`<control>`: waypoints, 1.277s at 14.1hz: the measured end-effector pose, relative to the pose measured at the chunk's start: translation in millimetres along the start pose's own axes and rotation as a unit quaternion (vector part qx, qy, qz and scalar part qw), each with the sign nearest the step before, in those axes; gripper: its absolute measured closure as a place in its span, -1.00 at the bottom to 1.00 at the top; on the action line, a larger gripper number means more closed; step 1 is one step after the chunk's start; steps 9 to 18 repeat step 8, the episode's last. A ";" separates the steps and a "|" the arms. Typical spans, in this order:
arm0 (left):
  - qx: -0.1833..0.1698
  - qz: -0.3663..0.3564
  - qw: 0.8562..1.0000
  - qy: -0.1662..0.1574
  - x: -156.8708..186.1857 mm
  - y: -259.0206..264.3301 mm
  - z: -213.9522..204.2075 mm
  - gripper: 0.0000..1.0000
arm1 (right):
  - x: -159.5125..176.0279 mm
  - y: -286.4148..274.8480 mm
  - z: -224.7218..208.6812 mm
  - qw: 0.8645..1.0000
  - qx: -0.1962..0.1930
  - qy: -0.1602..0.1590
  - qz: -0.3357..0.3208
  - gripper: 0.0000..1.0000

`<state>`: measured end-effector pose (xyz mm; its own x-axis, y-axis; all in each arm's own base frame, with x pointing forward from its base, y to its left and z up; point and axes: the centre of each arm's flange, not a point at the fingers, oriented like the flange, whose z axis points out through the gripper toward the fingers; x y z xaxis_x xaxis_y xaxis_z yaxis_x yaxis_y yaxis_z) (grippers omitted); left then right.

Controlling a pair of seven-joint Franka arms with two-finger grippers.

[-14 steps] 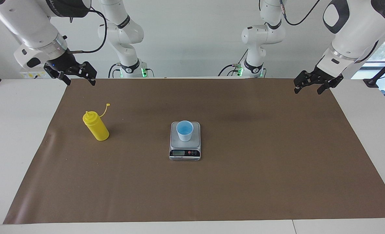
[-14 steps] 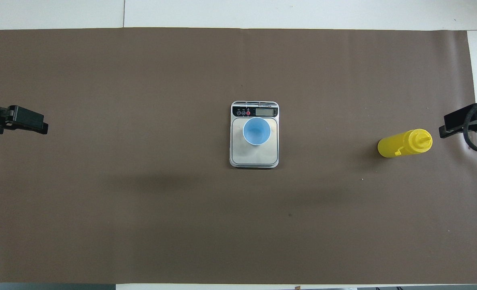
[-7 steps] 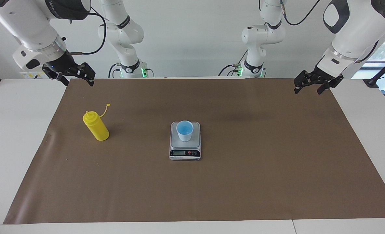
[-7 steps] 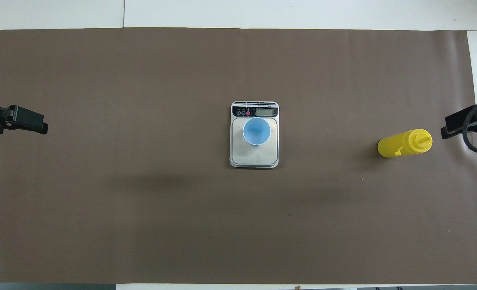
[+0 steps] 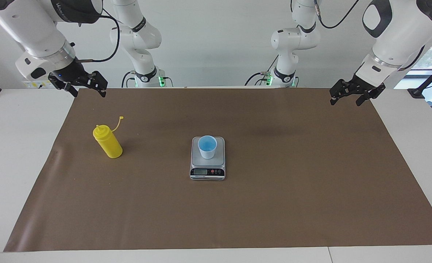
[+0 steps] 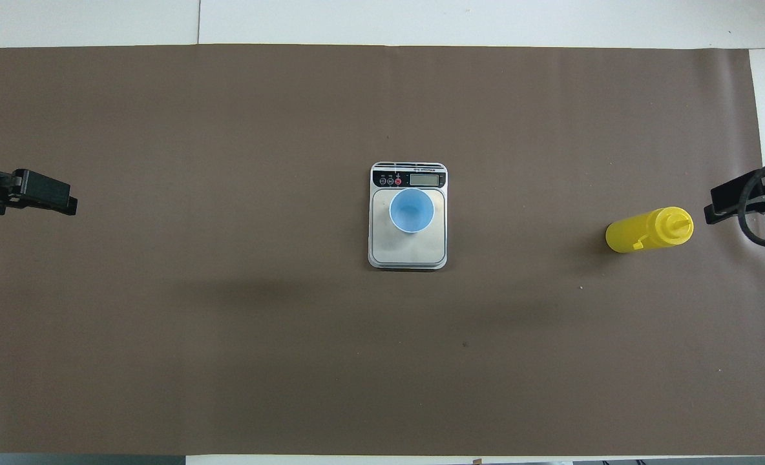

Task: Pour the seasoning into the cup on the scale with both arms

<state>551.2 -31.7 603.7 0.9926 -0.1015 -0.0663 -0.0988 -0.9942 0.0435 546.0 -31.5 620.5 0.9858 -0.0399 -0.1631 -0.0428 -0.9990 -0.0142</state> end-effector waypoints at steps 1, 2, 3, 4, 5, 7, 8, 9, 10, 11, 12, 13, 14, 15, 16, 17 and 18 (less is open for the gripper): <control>0.000 0.000 1.000 0.000 0.0 0.0 0.0 -1.00 | 0.1 -1.4 -0.1 1.000 0.000 0.000 -0.010 -1.00; 0.000 0.000 1.000 0.000 0.0 0.0 0.0 -1.00 | 0.2 -2.1 -0.1 1.000 -0.001 0.001 -0.017 -1.00; 0.000 0.000 1.000 0.000 0.0 0.0 0.0 -1.00 | 0.3 -2.9 -0.2 1.000 -0.001 0.001 -0.021 -1.00; 0.000 0.000 1.000 0.000 0.0 0.0 0.0 -1.00 | 0.8 -3.5 -0.6 1.000 -0.002 0.003 -0.021 -1.00; 0.000 0.000 1.000 0.000 0.0 0.0 0.0 -1.00 | 2.3 -3.8 -1.9 1.000 -0.002 0.011 -0.022 -1.00; 0.000 0.000 1.000 0.000 0.0 0.0 0.0 -1.00 | 5.2 -4.8 -4.5 0.999 -0.003 0.025 -0.023 -1.00; 0.000 0.000 1.000 0.000 0.0 0.0 0.0 -1.00 | 5.6 -6.3 -4.8 0.999 -0.003 0.026 -0.024 -1.00; 0.000 0.000 1.000 0.000 0.0 0.0 0.0 -1.00 | 5.6 -6.3 -4.8 0.999 -0.003 0.026 -0.024 -1.00; 0.000 0.000 1.000 0.000 0.0 0.0 0.0 -1.00 | 5.6 -6.3 -4.8 0.999 -0.003 0.026 -0.024 -1.00; 0.000 0.000 1.000 0.000 0.0 0.0 0.0 -1.00 | 5.6 -6.3 -4.8 0.999 -0.003 0.026 -0.024 -1.00; 0.000 0.000 1.000 0.000 0.0 0.0 0.0 -1.00 | 5.6 -6.3 -4.8 0.999 -0.003 0.026 -0.024 -1.00; 0.000 0.000 1.000 0.000 0.0 0.0 0.0 -1.00 | 5.6 -6.3 -4.8 0.999 -0.003 0.026 -0.024 -1.00; 0.000 0.000 1.000 0.000 0.0 0.0 0.0 -1.00 | 5.6 -6.3 -4.8 0.999 -0.003 0.026 -0.024 -1.00; 0.000 0.000 1.000 0.000 0.0 0.0 0.0 -1.00 | 5.6 -6.3 -4.8 0.999 -0.003 0.026 -0.024 -1.00; 0.000 0.000 1.000 0.000 0.0 0.0 0.0 -1.00 | 5.6 -6.3 -4.8 0.999 -0.003 0.026 -0.024 -1.00; 0.000 0.000 1.000 0.000 0.0 0.0 0.0 -1.00 | 5.6 -6.3 -4.8 0.999 -0.003 0.026 -0.024 -1.00; 0.000 0.000 1.000 0.000 0.0 0.0 0.0 -1.00 | 5.6 -6.3 -4.8 0.999 -0.003 0.026 -0.024 -1.00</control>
